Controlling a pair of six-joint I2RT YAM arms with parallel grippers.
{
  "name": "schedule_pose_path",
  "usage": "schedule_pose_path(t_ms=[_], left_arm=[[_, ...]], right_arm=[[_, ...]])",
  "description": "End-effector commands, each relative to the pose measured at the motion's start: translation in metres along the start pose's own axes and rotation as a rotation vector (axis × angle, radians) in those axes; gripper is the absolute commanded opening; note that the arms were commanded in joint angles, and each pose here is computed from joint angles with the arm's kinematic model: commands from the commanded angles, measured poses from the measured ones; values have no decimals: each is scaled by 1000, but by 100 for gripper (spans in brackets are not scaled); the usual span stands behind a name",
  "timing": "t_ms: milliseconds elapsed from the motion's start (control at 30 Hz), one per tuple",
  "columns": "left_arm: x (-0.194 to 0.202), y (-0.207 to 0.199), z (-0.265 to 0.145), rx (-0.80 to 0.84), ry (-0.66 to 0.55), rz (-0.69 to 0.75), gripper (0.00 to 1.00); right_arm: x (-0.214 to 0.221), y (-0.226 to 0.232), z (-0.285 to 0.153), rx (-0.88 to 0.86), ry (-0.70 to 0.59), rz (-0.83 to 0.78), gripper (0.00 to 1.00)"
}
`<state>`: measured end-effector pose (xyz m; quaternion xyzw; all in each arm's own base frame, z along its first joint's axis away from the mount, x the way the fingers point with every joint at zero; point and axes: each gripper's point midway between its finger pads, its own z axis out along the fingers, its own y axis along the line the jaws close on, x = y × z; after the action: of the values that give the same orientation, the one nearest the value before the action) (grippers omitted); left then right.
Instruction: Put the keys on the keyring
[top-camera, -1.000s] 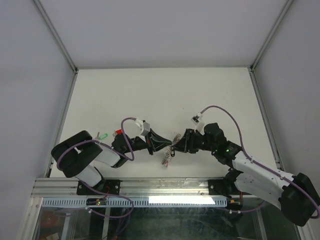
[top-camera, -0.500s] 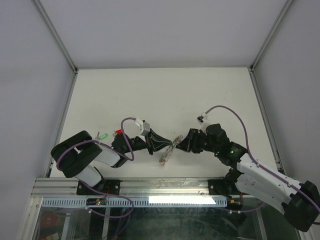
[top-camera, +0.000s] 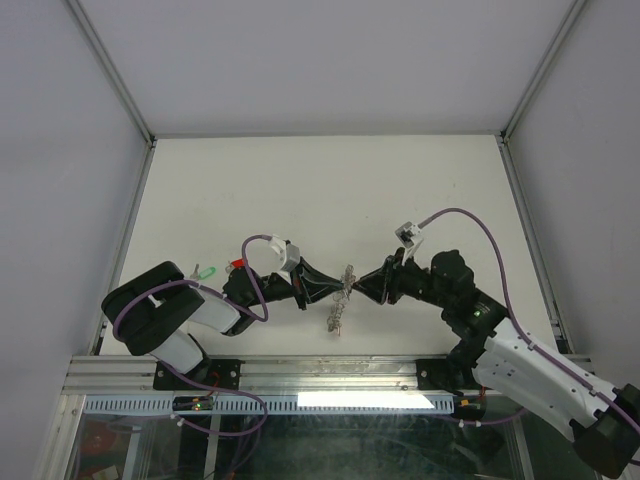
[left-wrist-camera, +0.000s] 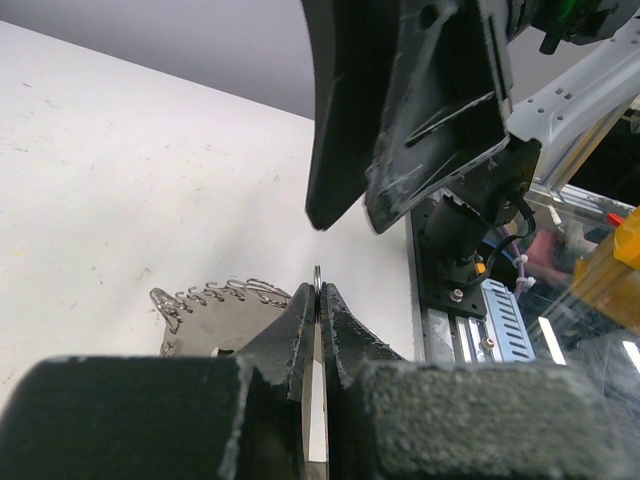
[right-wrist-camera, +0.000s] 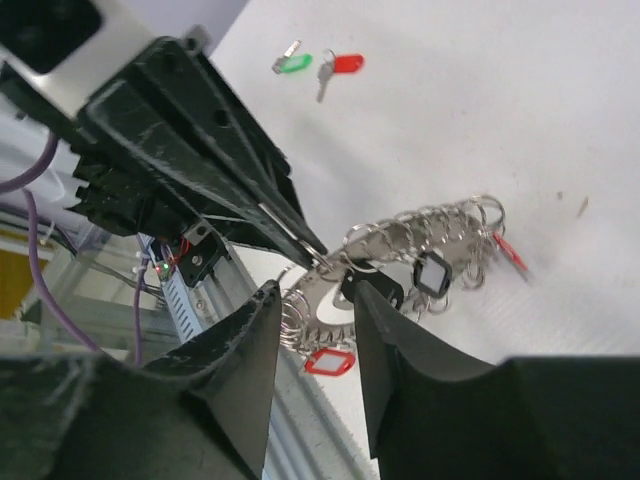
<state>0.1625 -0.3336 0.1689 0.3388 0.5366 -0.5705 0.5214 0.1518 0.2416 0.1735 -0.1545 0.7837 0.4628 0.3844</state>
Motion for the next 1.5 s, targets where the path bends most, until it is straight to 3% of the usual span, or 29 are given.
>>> schedule_pose_path(t_ms=[0, 167, 467, 833, 1133, 1467], left_arm=[[-43, -16, 2, 71, -143, 102, 0], [-42, -20, 2, 97, -138, 99, 0], [-38, -26, 4, 143, -118, 96, 0], [-37, -30, 7, 184, -104, 94, 0], [-36, -31, 9, 199, -96, 89, 0], [-35, -32, 11, 214, -90, 87, 0]], right_arm=[[-27, 36, -5, -202, -114, -303, 35], [-24, 45, -9, -301, -131, -565, 31], [-6, 37, -17, -339, 60, -857, 31], [5, 38, -10, -402, 181, -846, 34], [2, 39, 1, -416, 193, -843, 35], [6, 36, 7, -427, 226, -823, 28]])
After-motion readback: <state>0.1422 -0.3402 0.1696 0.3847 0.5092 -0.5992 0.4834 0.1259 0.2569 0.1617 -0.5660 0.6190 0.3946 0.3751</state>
